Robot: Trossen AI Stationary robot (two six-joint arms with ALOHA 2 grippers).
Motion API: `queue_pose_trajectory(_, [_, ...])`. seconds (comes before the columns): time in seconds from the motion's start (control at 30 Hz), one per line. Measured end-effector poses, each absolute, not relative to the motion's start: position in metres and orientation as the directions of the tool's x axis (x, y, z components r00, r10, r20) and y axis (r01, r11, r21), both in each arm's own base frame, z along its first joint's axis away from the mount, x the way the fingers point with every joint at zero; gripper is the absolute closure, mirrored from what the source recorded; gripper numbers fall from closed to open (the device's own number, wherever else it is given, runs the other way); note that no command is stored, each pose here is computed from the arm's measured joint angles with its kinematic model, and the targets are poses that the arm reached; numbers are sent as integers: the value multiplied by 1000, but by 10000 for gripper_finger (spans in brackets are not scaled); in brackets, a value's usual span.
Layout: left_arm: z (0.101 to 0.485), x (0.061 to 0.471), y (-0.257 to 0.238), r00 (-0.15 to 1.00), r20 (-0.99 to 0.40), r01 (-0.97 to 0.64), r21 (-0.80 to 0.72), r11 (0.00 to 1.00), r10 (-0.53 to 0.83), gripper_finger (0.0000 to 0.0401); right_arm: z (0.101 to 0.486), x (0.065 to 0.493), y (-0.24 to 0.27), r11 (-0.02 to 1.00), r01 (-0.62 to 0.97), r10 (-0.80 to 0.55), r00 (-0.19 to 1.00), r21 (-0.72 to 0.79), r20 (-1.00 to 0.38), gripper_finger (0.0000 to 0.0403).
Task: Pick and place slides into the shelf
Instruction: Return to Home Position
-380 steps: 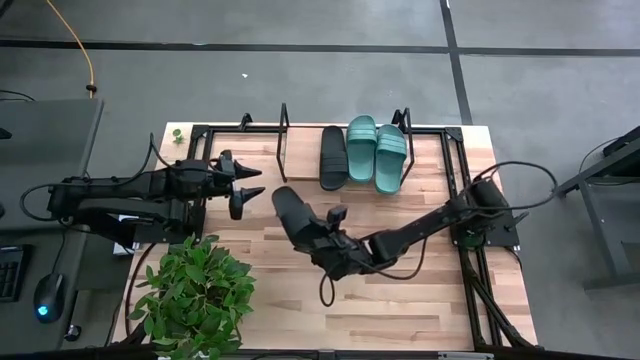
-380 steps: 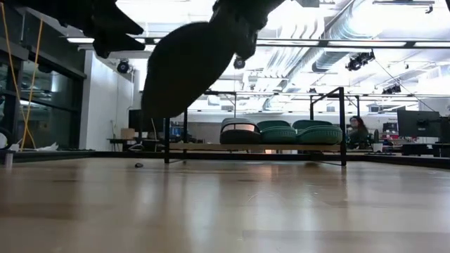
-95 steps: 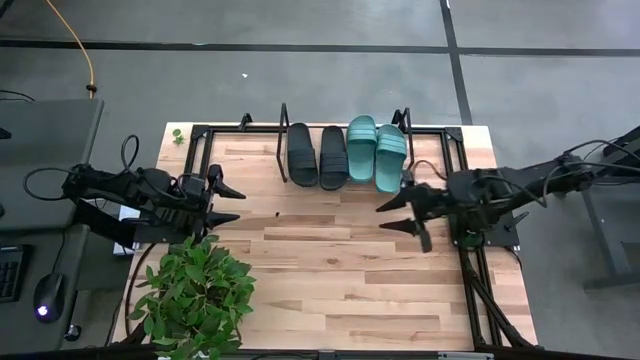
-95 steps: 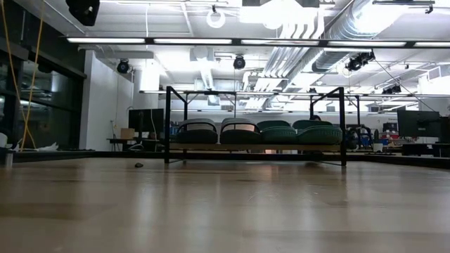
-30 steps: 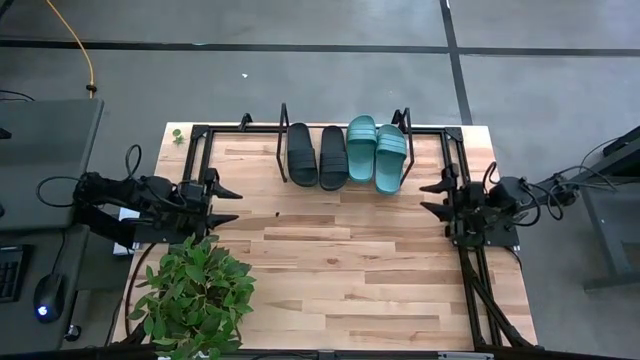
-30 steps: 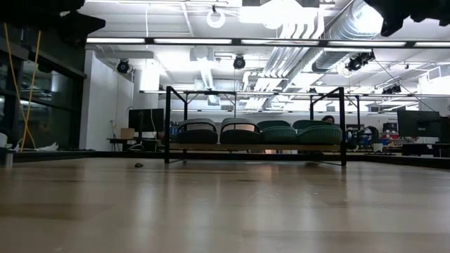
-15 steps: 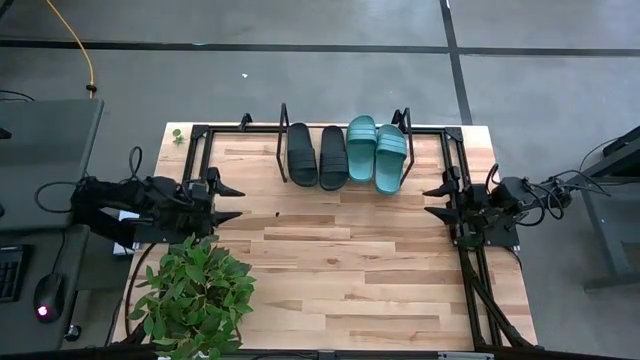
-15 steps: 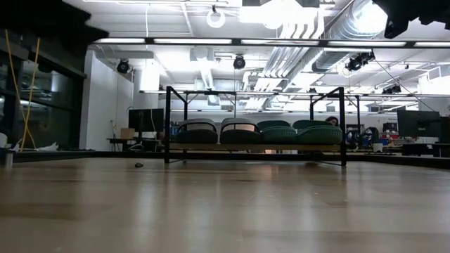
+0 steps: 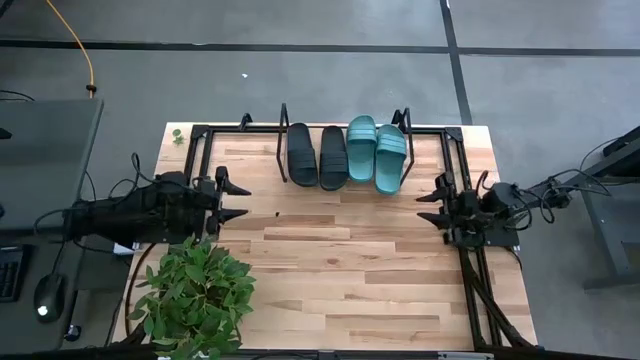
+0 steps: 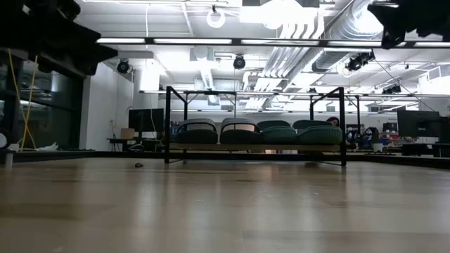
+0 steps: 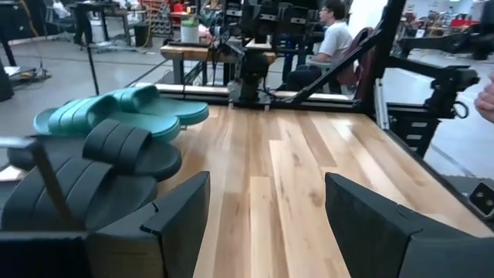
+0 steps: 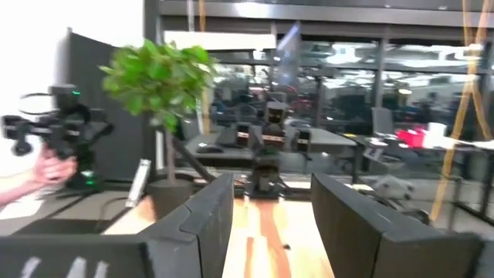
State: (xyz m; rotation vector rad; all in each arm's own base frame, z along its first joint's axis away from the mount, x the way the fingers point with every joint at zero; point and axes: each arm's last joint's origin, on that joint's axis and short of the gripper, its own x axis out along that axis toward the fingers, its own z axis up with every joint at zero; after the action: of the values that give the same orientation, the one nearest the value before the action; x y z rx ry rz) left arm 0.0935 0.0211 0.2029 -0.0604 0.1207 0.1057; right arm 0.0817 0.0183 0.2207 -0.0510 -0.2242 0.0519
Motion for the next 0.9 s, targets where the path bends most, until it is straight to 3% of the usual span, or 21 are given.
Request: queue_pose_trajectory(0.9, [194, 95, 28, 988, -92, -129, -48, 990, 124, 162, 188, 92, 22, 998, -52, 61, 974, -48, 219, 237])
